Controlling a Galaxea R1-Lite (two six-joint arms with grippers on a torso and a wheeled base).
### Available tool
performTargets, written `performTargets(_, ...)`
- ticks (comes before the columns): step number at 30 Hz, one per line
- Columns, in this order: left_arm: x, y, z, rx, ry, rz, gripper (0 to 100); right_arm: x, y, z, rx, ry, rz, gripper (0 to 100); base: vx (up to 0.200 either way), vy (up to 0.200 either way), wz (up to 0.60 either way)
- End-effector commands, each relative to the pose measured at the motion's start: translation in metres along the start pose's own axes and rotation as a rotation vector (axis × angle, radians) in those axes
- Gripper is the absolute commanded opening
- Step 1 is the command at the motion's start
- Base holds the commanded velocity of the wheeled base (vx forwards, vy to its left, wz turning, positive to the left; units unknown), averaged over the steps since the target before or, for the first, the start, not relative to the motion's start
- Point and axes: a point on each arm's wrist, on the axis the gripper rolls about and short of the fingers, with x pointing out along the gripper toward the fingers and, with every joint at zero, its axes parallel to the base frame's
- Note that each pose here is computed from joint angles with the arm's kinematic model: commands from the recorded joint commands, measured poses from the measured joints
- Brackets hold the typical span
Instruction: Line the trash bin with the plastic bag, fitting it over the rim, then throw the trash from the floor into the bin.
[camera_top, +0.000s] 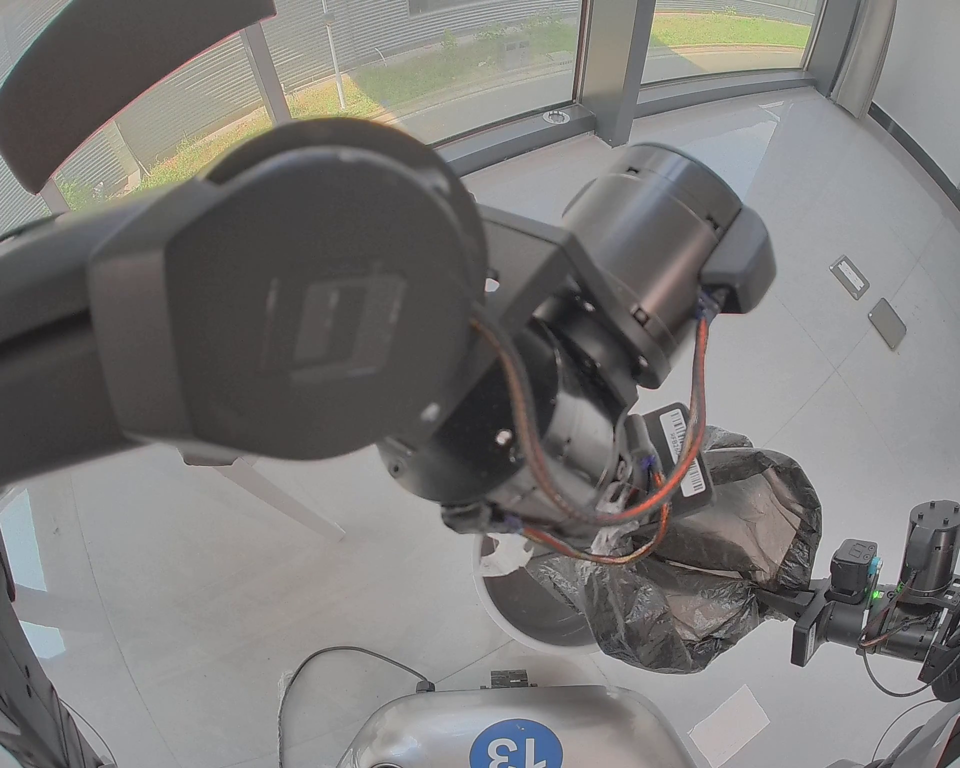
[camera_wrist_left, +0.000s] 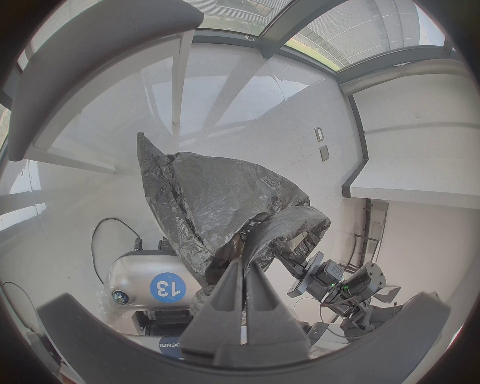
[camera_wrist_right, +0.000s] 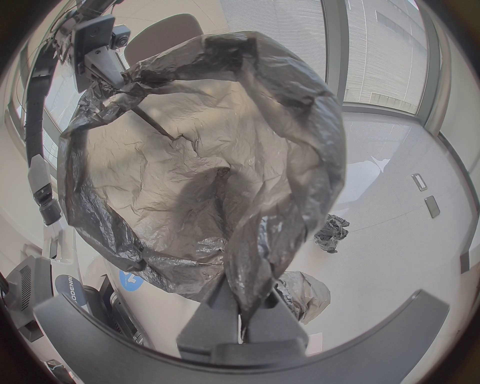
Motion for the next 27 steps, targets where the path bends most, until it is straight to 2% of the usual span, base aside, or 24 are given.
performTargets(1, 0.016, -0.003, 0.001, -0.007, 0.011, 0.002, 0, -0.003, 0.0, -0.004, 0.007, 0.015, -0.004, 0, 0.0, 0.0, 0.0)
performTargets(7, 0.035, -0.01, -0.006, -0.007, 0.037, 0.006, 0, -0.004, -0.005, -0.005, 0.019, 0.015, -0.034, 0, 0.0, 0.0, 0.0)
performTargets(13, 0.052, -0.003, 0.0, -0.071, 0.07, 0.022, 0, -0.007, -0.005, -0.003, 0.017, 0.0, -0.039, 0, 0.0, 0.0, 0.0)
performTargets(22, 0.106, 0.005, -0.013, -0.103, 0.148, 0.121, 0, -0.007, -0.006, -0.003, 0.025, -0.002, -0.048, 0, 0.0, 0.0, 0.0)
performTargets(27, 0.114, 0.004, -0.02, -0.125, 0.173, 0.133, 0, -0.007, -0.006, -0.003, 0.027, -0.002, -0.048, 0, 0.0, 0.0, 0.0)
